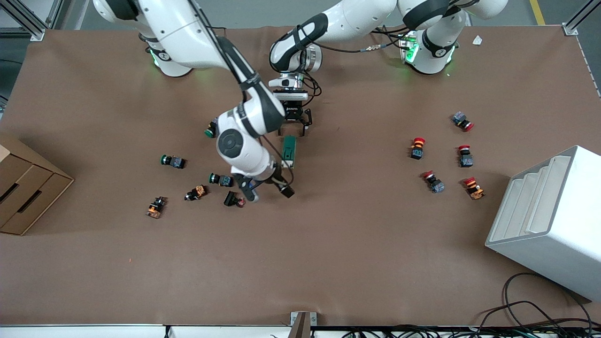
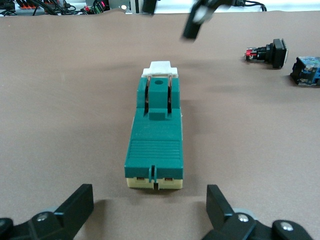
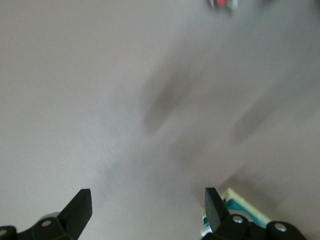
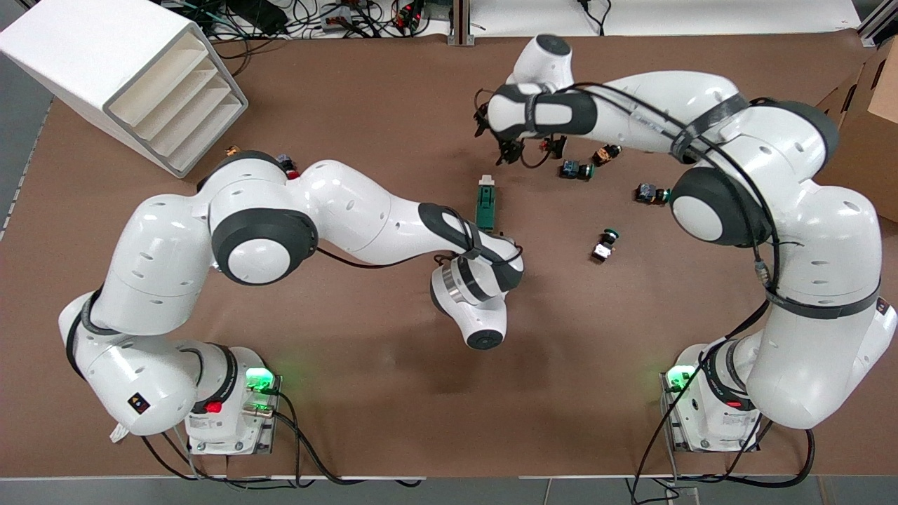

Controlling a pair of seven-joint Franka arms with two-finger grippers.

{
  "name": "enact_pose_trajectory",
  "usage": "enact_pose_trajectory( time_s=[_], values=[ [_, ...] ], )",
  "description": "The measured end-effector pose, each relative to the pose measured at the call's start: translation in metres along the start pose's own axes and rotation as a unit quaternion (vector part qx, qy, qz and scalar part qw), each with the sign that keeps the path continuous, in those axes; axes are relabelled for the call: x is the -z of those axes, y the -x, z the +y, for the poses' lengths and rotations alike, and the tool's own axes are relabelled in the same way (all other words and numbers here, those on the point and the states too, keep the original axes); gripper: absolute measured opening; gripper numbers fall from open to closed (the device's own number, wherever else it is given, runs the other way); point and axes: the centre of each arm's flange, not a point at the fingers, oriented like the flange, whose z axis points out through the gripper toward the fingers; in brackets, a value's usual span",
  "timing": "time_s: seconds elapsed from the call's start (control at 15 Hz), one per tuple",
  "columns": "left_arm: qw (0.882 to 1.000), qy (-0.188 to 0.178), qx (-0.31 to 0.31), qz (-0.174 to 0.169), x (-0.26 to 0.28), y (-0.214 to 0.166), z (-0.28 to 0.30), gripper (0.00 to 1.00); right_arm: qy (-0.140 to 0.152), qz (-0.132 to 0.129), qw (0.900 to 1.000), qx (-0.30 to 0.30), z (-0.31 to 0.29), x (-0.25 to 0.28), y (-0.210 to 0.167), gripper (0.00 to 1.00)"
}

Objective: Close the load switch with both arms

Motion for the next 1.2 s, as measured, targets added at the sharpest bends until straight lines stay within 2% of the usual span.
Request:
enact_pose_trajectory(
  time_s=[0.2, 0.33, 0.47, 0.67, 0.93, 1.07, 1.2],
  values=[
    [1.000, -0.004, -0.004, 0.000, -0.003, -0.003, 0.000, 1.00, 0.036, -0.020, 0.997, 0.063, 0.008, 0.076, -0.065, 1.00],
    [1.000, -0.023, -0.011, -0.010, -0.006, -0.012, 0.004, 1.00, 0.053, -0.041, 0.991, 0.118, 0.030, 0.130, -0.118, 1.00],
    [0.998, -0.048, -0.014, -0.027, -0.009, -0.032, 0.014, 1.00, 0.081, -0.041, 0.979, 0.180, 0.059, 0.181, -0.170, 1.00],
    [0.996, -0.069, -0.004, -0.051, 0.005, -0.074, 0.034, 1.00, 0.140, -0.034, 0.955, 0.261, 0.090, 0.246, -0.220, 1.00],
    [0.992, -0.093, 0.023, -0.084, 0.022, -0.154, 0.050, 1.00, 0.179, -0.036, 0.925, 0.332, 0.117, 0.327, -0.260, 1.00],
    [0.986, -0.112, 0.023, -0.119, 0.019, -0.215, 0.046, 0.99, 0.184, -0.033, 0.920, 0.344, 0.133, 0.357, -0.281, 1.00],
    [0.979, -0.125, 0.032, -0.158, 0.010, -0.288, 0.030, 0.99, 0.182, -0.036, 0.920, 0.346, 0.151, 0.376, -0.301, 1.00]
  ],
)
